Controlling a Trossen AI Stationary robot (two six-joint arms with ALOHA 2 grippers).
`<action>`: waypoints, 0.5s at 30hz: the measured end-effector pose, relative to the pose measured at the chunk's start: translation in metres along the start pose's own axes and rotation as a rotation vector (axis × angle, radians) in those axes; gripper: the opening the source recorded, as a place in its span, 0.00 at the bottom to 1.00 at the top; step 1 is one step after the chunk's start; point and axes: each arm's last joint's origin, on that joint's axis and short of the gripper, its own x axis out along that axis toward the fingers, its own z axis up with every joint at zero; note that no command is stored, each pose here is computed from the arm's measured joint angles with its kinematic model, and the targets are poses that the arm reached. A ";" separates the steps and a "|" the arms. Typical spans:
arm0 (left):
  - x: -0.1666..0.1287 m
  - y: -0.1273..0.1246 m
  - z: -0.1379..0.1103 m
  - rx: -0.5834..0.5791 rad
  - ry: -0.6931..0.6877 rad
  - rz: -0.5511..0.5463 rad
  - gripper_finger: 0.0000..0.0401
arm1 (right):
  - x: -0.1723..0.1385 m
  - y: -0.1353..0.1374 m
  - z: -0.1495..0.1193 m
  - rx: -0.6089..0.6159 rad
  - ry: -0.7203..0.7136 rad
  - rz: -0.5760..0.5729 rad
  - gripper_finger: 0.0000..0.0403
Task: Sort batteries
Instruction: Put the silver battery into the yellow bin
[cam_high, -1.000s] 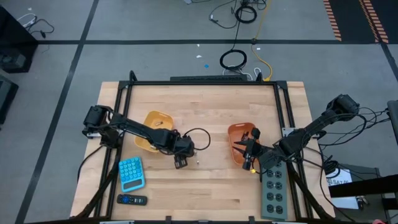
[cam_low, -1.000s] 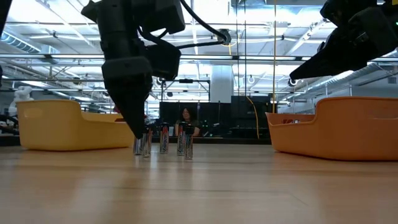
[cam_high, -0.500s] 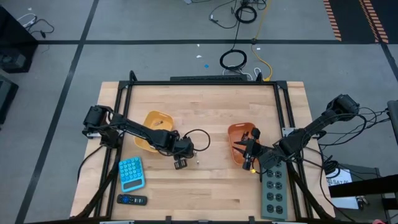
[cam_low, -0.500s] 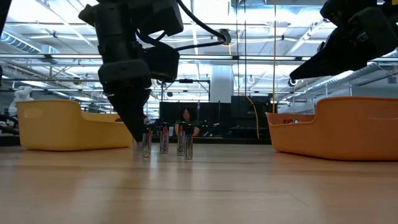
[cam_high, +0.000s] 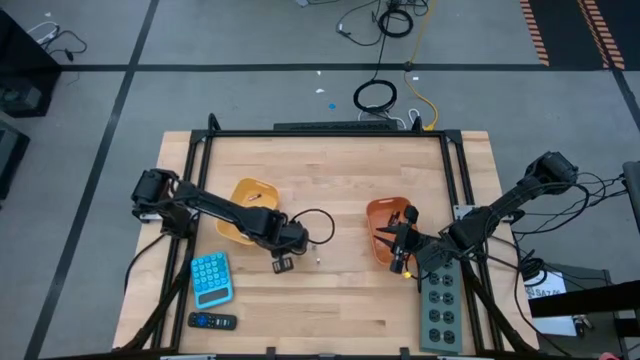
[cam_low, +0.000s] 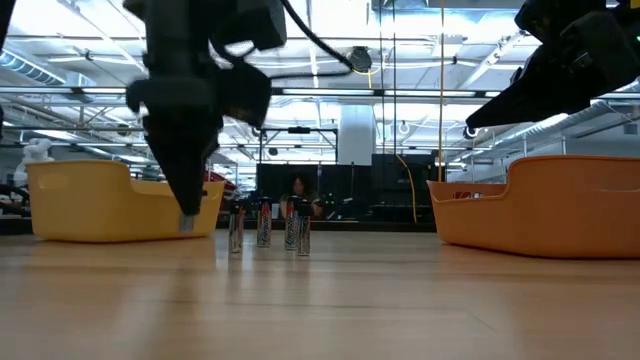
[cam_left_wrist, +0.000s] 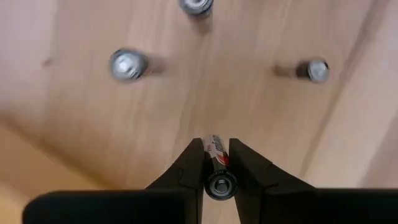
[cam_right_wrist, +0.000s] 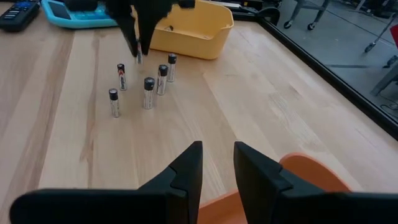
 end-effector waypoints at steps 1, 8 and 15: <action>-0.006 0.001 -0.001 0.001 0.004 0.003 0.14 | 0.000 0.000 0.000 0.000 0.000 0.000 0.20; -0.049 0.025 -0.014 -0.029 0.066 0.221 0.14 | 0.000 0.000 0.000 0.001 0.000 0.000 0.20; -0.063 0.054 -0.031 -0.104 0.205 0.369 0.33 | 0.000 0.000 0.000 0.000 0.000 0.000 0.20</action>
